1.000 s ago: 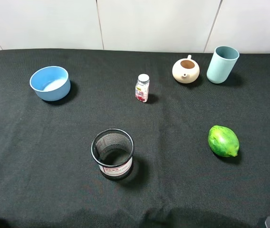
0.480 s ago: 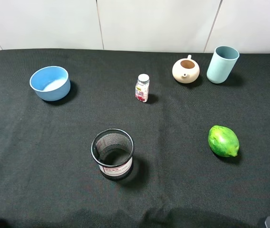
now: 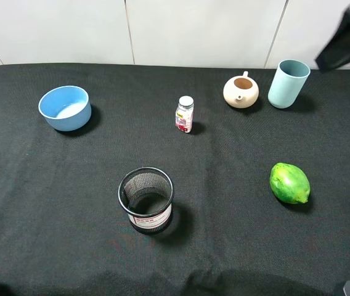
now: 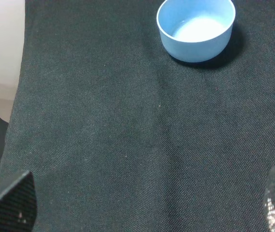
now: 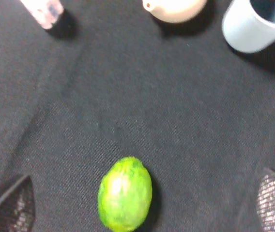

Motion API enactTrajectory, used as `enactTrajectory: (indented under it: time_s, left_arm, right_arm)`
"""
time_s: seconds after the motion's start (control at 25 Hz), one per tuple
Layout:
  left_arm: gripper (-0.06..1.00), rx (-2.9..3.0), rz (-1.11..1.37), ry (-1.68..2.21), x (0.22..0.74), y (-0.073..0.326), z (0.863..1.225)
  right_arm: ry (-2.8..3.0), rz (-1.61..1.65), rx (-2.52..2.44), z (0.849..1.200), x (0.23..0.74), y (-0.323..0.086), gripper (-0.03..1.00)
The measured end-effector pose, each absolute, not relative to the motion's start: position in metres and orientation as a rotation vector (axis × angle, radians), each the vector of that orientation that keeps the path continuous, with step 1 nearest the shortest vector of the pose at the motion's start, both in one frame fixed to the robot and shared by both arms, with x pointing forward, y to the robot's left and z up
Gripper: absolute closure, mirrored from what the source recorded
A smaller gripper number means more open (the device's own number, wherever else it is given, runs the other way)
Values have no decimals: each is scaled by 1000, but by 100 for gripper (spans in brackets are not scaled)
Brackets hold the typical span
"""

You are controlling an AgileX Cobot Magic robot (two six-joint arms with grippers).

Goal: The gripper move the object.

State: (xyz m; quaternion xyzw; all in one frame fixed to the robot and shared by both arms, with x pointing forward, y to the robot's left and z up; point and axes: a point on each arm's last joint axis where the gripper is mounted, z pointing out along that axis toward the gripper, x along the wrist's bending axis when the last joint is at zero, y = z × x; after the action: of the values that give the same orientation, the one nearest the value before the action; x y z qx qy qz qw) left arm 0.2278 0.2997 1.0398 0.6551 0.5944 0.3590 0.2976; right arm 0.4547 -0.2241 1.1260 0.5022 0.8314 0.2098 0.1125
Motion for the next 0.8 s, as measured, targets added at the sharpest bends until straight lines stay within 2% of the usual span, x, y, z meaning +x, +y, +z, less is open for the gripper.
enactTrajectory:
  time_s: [0.8]
  left_arm:
    - [-5,1741,954,1580,228,300,1040]
  right_arm:
    - [2668,467,1196,1099,519,-136,27]
